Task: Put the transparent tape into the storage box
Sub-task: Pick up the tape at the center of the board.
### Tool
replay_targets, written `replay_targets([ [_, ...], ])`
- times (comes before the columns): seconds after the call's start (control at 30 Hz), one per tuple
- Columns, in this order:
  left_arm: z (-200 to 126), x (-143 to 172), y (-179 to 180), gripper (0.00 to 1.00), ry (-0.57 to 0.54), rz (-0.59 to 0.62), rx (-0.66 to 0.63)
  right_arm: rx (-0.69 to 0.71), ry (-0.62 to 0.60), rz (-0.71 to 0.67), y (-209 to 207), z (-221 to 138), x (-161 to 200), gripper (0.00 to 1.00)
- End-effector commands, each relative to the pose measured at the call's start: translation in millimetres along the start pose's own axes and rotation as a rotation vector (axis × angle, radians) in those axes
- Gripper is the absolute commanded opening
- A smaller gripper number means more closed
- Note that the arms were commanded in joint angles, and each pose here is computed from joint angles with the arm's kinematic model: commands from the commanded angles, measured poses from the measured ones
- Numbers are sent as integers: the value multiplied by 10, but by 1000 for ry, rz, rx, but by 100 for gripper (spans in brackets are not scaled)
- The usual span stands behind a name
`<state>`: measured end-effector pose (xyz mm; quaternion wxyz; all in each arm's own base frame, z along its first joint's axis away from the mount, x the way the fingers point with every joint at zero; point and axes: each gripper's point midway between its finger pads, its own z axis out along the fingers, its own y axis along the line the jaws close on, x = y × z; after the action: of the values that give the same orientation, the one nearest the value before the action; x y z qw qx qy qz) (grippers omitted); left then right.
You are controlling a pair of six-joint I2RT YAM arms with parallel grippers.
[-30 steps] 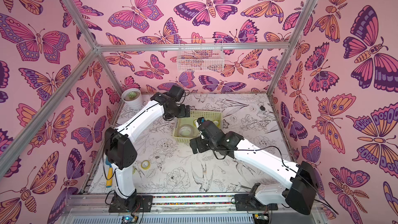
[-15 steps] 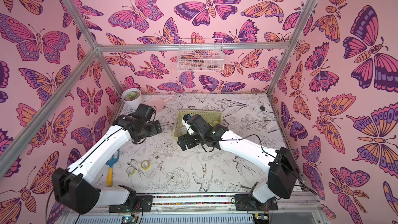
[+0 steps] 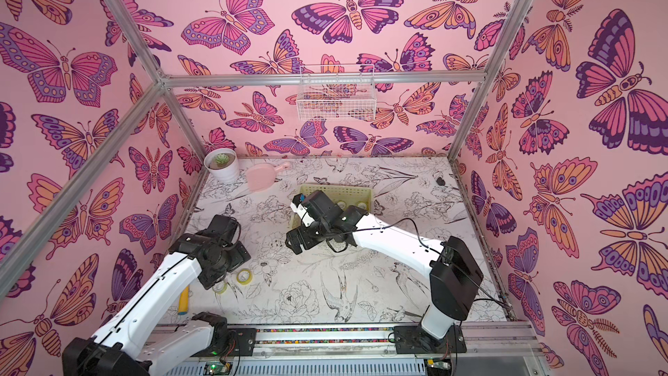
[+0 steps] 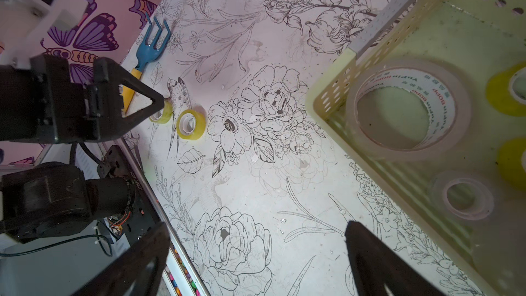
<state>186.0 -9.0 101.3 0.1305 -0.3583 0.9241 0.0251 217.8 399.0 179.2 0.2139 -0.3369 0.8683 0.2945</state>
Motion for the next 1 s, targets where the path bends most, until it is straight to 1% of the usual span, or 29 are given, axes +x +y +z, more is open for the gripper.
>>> replay_targets([
  [0.0,55,86,119,94,28,-68,-35,-19,-13,-27,76,-17,-72,99],
  [0.17,217,167,166,80,68,-85,-79,-16,-10,-22,62,-8,-51,99],
  [0.3,342,238,152,69,95,-85,-74,-12,-7,-20,57,-25,-38,99],
  [0.5,500,320,129,58,121,-81,-56,-14,-4,-17,56,-42,-7,99],
  [0.77,702,360,76,58,145,-63,-55,-27,1,-16,77,-50,4,99],
  [0.97,825,372,58,56,167,-37,-81,-41,11,-15,98,-61,43,99],
])
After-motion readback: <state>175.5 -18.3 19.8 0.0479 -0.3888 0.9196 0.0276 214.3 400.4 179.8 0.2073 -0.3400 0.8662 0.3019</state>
